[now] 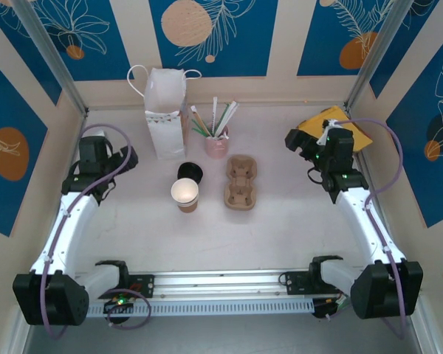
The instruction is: Pack the takeout coffee
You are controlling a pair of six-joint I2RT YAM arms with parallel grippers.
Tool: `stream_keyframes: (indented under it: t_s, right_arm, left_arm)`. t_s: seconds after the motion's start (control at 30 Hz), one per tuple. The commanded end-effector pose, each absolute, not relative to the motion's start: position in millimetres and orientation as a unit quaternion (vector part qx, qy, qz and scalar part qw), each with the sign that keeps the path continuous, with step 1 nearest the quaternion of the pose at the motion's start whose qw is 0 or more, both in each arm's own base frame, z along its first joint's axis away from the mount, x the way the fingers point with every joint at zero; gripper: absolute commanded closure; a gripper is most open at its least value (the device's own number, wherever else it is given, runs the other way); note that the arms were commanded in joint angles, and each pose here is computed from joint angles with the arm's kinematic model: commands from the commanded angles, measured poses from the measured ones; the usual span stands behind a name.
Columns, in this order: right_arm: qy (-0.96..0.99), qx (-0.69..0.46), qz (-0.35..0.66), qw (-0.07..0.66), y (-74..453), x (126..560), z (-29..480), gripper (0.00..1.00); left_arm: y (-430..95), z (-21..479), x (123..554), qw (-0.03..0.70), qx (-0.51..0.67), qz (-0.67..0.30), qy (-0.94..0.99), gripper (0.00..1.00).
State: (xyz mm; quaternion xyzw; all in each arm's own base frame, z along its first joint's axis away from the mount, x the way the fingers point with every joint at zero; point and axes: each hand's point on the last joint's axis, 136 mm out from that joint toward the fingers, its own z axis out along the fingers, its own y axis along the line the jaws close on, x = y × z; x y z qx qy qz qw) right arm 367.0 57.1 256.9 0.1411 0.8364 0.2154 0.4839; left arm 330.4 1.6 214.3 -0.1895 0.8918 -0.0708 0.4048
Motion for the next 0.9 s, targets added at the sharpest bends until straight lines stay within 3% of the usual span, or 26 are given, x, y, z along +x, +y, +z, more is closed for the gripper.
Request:
stream_keyframes:
  t_s: [0.0,0.33,0.4,0.63,0.87]
  right_arm:
    - [0.859,0.091,0.235,0.445,90.6,352.9,257.2,0.01]
    - [0.871,-0.038,0.232,0.431,156.7,334.7,261.3,0.01]
    - [0.872,-0.040,0.231,0.430,160.5,333.0,255.1,0.01]
    - [0.878,-0.047,0.226,0.419,165.8,325.5,240.5,0.01]
    - [0.876,-0.051,0.221,0.425,165.6,316.2,239.6,0.01]
  left_arm:
    - [-28.8,197.3,296.9,0.312,-0.206,-0.140,0.917,0.15]
    - [-90.1,186.1,258.0,0.233,-0.156,-0.157,0.947,0.29]
    - [-100.3,184.1,255.7,0.218,-0.146,-0.155,0.952,0.30]
    - [-142.1,185.0,264.7,0.190,-0.081,-0.133,0.969,0.49]
    - [-154.5,163.8,269.4,0.147,-0.054,-0.105,0.982,0.62]
